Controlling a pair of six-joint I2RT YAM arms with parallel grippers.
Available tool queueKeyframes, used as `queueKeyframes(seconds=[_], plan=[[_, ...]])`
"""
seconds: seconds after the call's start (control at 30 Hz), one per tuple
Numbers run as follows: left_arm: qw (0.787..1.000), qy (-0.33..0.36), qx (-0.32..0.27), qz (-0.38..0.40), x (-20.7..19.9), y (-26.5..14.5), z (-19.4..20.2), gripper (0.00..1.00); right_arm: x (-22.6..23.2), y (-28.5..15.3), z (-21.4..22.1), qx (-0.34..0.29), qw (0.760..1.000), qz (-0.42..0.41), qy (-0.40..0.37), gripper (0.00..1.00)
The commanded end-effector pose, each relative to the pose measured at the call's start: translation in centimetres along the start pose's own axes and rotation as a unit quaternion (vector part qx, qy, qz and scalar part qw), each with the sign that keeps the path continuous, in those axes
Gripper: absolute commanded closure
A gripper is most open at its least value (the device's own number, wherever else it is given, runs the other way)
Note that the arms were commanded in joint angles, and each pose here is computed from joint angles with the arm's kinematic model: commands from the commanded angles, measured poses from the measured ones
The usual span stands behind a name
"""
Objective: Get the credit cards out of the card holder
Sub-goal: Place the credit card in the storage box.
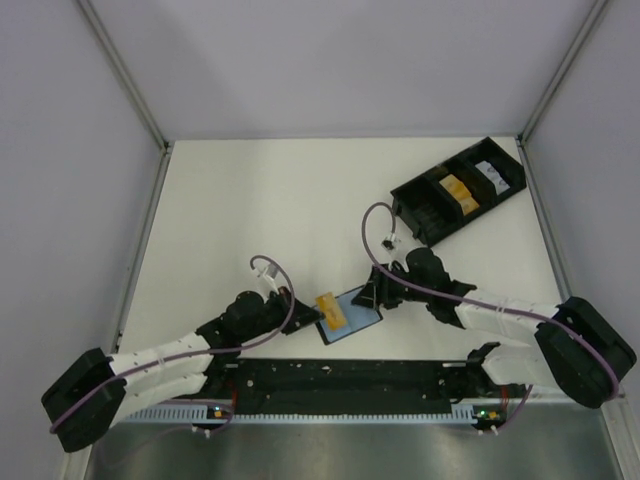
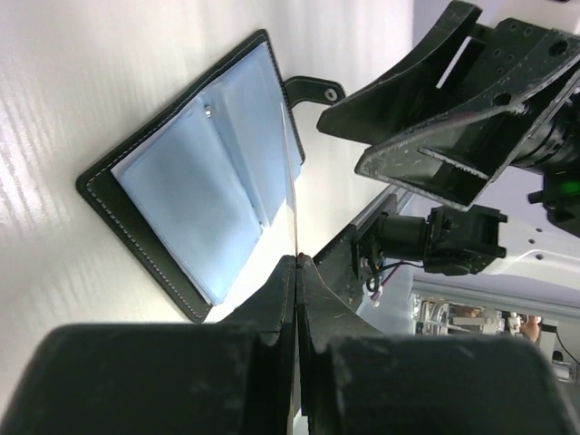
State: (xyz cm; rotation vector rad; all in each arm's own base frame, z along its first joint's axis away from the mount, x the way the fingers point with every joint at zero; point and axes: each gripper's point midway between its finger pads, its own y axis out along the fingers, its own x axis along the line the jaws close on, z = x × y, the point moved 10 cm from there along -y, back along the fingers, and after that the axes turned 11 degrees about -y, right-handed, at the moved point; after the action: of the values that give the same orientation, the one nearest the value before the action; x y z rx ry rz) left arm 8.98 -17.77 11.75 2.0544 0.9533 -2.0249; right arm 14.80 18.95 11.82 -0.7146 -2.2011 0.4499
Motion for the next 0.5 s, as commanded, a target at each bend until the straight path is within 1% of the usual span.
queueKeyframes(seconds=[0.0, 0.07, 0.2, 0.43, 0.47], plan=[[0.997, 0.001, -0.025, 0.067, -1.7, -0.5, -0.3, 1.0, 2.1, -0.8, -1.5, -0.063, 0.994, -0.093, 0.004, 0.46], [0.995, 0.0, -0.036, 0.092, -2.5, -0.8, -0.5, 1.0, 2.4, -1.0, -1.6, -0.079, 0.99, -0.114, 0.022, 0.4], [0.99, -0.007, -0.06, 0.131, -3.9, -1.3, -0.9, 1.0, 3.1, -1.3, -1.6, -0.111, 0.981, -0.153, 0.048, 0.34], [0.984, -0.013, -0.066, 0.168, -5.4, -1.5, -1.2, 1.0, 4.8, -1.6, -2.4, -0.135, 0.962, -0.232, 0.041, 0.34], [0.983, -0.019, -0.065, 0.17, -5.5, -1.4, -1.2, 1.0, 5.0, -1.5, -2.5, -0.134, 0.961, -0.237, 0.042, 0.36]])
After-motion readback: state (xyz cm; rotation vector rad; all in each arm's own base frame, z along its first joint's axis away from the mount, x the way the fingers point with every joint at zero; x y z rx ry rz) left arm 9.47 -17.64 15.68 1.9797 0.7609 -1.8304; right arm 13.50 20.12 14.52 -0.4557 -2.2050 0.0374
